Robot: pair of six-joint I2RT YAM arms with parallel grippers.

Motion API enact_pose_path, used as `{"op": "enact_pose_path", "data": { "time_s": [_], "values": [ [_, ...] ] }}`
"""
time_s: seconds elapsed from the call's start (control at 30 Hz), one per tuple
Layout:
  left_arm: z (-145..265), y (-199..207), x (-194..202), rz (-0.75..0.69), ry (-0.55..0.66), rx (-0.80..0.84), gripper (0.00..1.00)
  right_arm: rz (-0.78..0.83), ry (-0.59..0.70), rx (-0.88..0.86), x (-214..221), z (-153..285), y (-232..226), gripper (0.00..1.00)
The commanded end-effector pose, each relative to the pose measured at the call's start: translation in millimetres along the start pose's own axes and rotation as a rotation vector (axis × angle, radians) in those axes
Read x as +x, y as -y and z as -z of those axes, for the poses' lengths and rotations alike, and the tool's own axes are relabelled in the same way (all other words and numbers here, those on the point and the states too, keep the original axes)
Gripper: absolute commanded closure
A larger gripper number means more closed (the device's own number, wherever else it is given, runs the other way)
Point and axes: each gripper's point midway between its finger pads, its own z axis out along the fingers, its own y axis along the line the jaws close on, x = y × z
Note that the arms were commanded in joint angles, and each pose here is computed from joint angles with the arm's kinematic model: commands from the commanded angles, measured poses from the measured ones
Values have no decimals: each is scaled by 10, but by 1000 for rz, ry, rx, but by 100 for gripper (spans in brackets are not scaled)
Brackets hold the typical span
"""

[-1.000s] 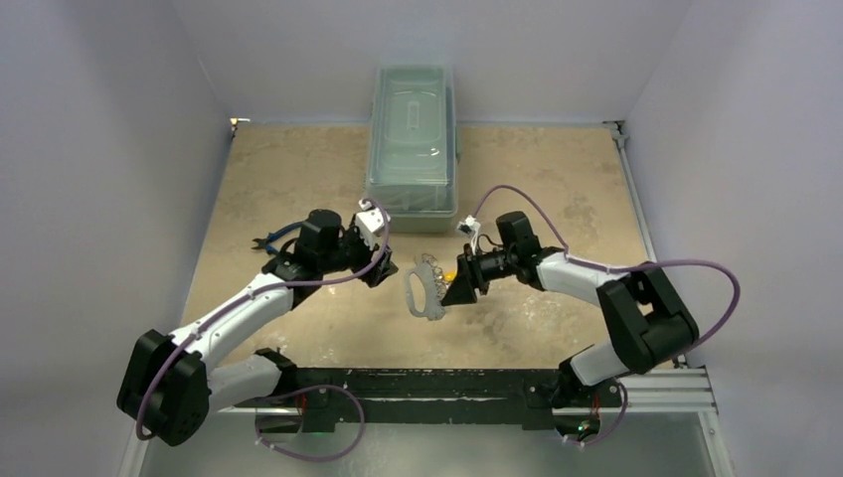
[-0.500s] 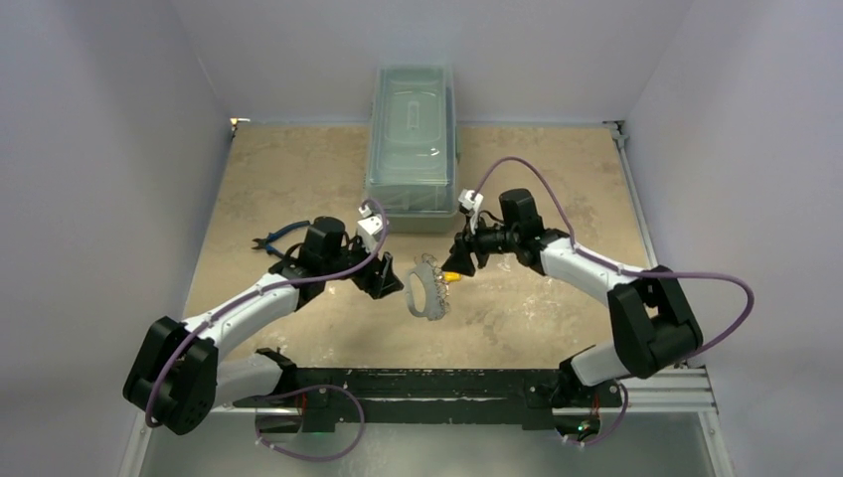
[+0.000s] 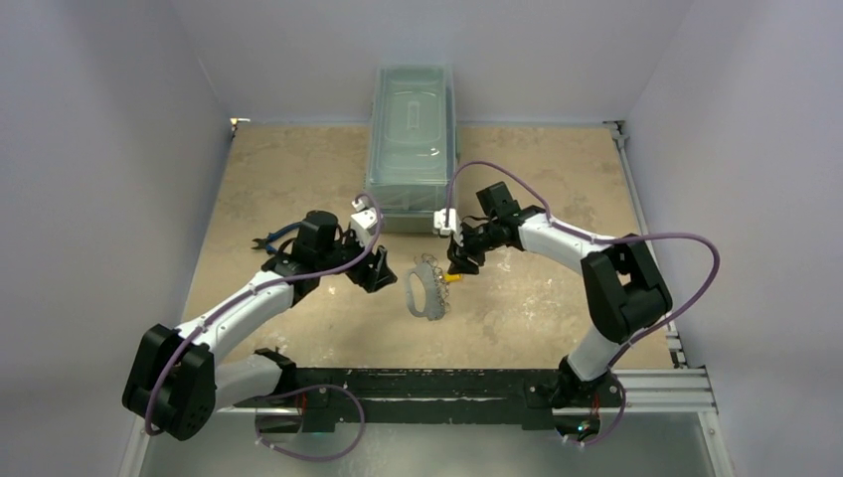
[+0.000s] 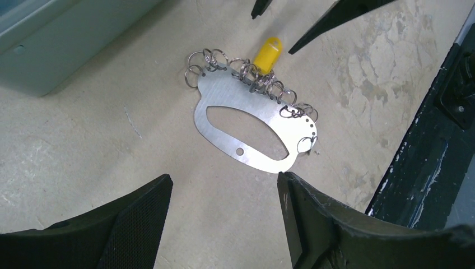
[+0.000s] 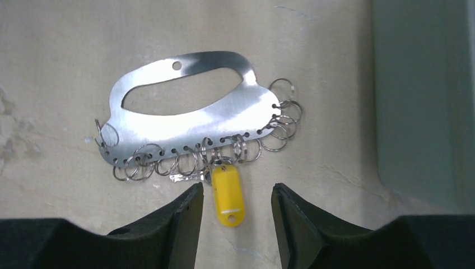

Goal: Remove the keys from the keyring

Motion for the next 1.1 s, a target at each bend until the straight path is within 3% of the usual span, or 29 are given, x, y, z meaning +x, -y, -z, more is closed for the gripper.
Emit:
{"op": "enact_pose_path", "data": {
  "time_s": [0.0,0.37,0.73,0.93,1.07],
  "values": [
    [76,-20,-252,-42,60,-15,31,197,-96,-33,65,0,-18,47],
    [105,-59,-275,-43,63,-26,31,265,-260,-107,391,-150,-147,48],
    [107,-23,-311,-103,63,6,31,159,-350,-191,586,-258,-203,54],
    [115,-22,-283,-126,67,7,31,112,-374,-149,600,-254,-209,67],
    [143,53,-283,-222,81,51,30,119,-305,-106,390,-177,-229,77]
  ]
}}
